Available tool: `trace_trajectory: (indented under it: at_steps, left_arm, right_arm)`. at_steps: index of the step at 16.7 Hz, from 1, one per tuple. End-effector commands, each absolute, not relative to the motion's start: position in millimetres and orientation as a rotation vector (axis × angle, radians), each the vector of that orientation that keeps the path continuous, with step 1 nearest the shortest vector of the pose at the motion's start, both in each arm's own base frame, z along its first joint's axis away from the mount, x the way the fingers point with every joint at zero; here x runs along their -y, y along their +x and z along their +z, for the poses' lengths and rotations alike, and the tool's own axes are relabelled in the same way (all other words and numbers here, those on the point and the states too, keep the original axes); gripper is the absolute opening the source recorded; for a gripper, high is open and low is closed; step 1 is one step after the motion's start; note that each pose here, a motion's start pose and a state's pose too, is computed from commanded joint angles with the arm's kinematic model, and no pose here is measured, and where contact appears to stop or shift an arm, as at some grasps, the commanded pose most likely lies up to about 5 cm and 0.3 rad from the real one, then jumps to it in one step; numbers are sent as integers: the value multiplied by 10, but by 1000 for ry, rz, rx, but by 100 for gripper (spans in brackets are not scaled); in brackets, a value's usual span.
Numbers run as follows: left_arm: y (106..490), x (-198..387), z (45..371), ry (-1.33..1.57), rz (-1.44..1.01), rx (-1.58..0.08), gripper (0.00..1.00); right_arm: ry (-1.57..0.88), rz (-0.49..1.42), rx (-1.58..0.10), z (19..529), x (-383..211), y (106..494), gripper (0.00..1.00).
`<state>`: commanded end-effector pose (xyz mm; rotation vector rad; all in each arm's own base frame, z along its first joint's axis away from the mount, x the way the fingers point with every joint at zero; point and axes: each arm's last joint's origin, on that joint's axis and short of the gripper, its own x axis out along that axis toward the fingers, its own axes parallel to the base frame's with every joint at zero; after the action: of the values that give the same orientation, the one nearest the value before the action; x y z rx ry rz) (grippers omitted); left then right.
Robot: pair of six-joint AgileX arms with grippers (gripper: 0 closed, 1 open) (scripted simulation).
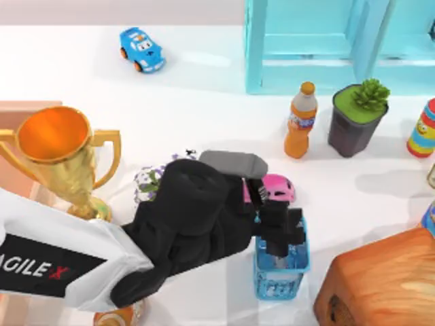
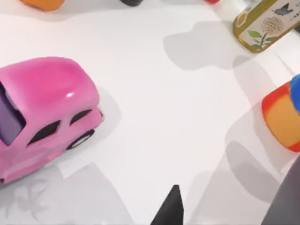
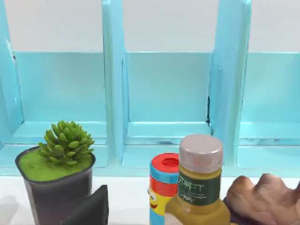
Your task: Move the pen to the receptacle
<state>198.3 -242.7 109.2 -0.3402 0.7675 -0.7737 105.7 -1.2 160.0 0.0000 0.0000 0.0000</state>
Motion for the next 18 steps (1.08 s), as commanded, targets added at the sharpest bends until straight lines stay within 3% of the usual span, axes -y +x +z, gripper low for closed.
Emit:
trace_trajectory:
  at_steps: [8,18]
  left_arm:
    - [2041,2382,1386,-335,-843,-742,0]
    - [2115,1490,2353,-301,-866,-765,0]
  right_arm:
    - [0,0,0,1600,12,1057,100]
    - [0,0,0,1600,12,1057,100]
